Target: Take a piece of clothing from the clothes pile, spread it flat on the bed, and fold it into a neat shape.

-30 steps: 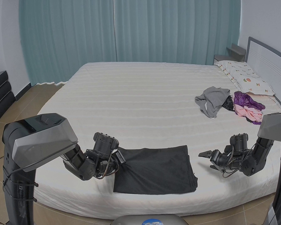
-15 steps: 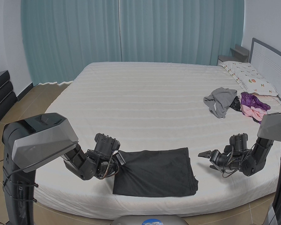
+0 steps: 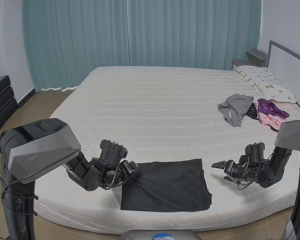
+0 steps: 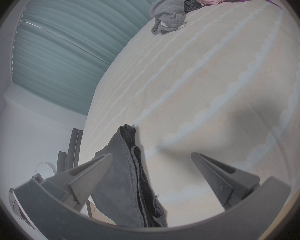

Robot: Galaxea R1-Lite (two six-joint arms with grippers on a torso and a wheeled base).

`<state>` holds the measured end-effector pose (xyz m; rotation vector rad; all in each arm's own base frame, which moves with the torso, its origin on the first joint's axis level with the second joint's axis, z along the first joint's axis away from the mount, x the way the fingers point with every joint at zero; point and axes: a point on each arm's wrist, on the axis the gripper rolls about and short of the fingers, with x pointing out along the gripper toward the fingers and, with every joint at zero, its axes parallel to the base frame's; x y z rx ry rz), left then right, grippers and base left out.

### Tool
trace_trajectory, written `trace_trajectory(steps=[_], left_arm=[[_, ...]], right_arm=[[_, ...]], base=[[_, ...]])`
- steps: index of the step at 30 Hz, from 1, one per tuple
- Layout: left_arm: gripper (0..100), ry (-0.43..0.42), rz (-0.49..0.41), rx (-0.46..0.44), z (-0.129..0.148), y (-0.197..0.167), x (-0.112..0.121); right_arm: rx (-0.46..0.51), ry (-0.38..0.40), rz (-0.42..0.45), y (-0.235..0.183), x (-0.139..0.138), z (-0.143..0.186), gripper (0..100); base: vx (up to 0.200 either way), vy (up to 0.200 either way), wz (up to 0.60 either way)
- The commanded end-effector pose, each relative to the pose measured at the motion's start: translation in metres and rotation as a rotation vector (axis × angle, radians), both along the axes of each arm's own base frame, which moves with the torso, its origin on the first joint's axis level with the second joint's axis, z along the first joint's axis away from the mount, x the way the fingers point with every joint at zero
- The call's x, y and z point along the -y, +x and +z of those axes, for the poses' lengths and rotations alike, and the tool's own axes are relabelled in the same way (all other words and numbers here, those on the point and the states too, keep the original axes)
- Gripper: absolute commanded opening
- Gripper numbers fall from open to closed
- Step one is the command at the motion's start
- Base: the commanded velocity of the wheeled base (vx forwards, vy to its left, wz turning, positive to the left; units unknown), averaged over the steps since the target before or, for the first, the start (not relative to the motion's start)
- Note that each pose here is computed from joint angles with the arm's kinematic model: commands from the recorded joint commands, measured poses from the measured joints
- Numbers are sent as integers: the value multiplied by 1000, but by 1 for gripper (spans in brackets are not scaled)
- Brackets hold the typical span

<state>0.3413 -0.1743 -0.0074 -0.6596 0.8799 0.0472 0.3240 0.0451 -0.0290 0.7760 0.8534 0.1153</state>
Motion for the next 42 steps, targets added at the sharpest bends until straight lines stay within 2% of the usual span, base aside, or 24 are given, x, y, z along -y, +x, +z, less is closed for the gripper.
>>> trace_trajectory(steps=[1,14,15,19,23,25,27,28,31,35,36,37,39,42], left_arm=[[100,-6,6,7,3,2,-2],[100,-13,44,18,4,11,-14],[100,-15,62,18,8,14,-21],[100,-28,74,48,19,16,-25],[100,-41,87,79,36,13,-32],[100,-44,90,99,45,9,-35],[100,-41,93,107,47,9,-36],[100,-49,131,183,77,5,-47],[100,-78,149,259,112,-10,-58],[100,-88,154,362,153,-43,-76],[100,-75,150,386,160,-52,-81],[100,-75,150,386,160,-52,-81],[100,-7,140,449,176,-77,-92],[100,59,171,501,186,-101,-101]], right_arm=[[-3,-1,0,-1,0,-1,100],[-6,1,1,-2,-2,-1,100],[2,9,-6,0,0,2,100],[-6,36,-37,2,-1,3,100],[29,25,-61,-7,-1,11,100],[124,9,-89,-16,-1,32,100],[144,4,-93,-19,-2,38,100],[257,-13,-109,-43,-5,76,100],[334,-14,-107,-67,-2,106,100],[455,-88,-90,-101,5,142,100],[494,-98,-87,-109,7,152,100],[494,-98,-87,-109,7,152,100],[597,-113,-75,-135,10,176,100],[630,-162,-50,-160,14,188,100]], base=[[0,0,0],[0,0,0],[0,0,0],[0,0,0],[0,0,0],[0,0,0],[0,0,0],[0,0,0],[0,0,0],[0,0,0],[0,0,0],[0,0,0],[0,0,0],[0,0,0]])
